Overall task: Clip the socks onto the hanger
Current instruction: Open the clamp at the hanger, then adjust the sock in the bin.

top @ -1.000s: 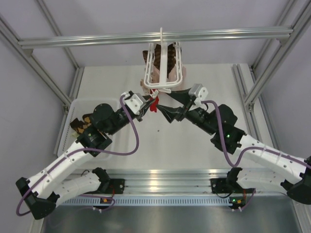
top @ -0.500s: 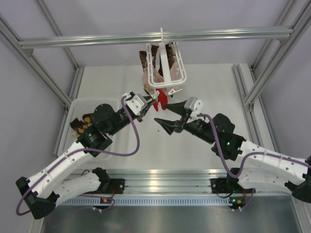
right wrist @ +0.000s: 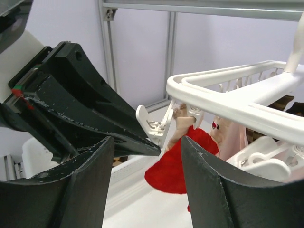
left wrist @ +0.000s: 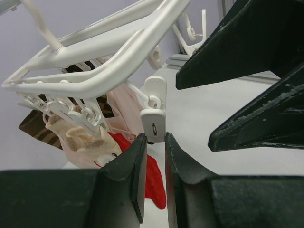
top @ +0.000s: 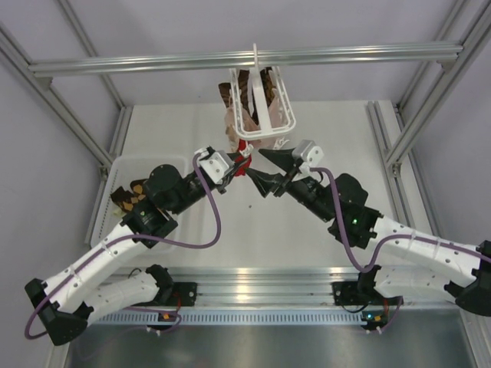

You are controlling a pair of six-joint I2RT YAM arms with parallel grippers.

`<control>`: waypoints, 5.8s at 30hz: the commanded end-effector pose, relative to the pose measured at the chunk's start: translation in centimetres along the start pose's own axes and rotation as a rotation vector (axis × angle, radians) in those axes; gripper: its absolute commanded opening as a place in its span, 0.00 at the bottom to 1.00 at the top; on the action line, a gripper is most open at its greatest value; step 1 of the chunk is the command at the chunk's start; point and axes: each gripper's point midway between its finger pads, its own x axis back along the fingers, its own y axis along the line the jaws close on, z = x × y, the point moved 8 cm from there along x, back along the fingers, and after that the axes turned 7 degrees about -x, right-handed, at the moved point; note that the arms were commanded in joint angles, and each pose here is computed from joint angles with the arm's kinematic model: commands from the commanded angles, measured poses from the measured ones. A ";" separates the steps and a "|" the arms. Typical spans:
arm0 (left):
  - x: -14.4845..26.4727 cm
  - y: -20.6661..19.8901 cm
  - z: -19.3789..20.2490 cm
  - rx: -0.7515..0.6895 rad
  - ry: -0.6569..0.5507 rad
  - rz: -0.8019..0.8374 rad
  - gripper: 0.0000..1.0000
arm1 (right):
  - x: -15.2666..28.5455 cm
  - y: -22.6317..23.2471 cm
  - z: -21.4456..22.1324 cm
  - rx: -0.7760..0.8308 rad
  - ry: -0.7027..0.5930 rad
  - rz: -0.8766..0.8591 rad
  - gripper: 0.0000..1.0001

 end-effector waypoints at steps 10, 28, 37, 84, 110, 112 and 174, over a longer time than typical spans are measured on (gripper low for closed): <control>-0.6 -0.6 -0.7 -0.025 -0.038 0.037 0.00 | -2.1 0.1 -3.3 0.016 -0.119 0.047 0.52; -0.7 -0.6 -0.7 -0.022 -0.036 0.032 0.00 | -2.7 -0.3 -2.4 -0.017 -0.058 0.062 0.11; -0.5 -0.6 -0.8 -0.008 -0.033 0.023 0.19 | -2.6 -0.7 -2.7 -0.054 -0.042 0.084 0.00; -0.3 3.2 -3.5 0.157 -0.085 0.152 0.57 | -1.9 -1.9 -4.8 -0.309 0.005 0.062 0.00; -3.2 1.9 -4.4 0.131 -0.136 0.156 0.16 | -2.6 -2.2 -3.8 -0.344 0.037 0.109 0.00; -3.3 1.8 -4.5 0.118 -0.137 0.162 0.13 | -2.9 -2.3 -3.4 -0.347 0.049 0.122 0.00; 16.6 5.7 2.8 0.218 0.607 -0.523 0.62 | -2.3 -3.7 -3.6 -0.375 0.094 0.146 0.00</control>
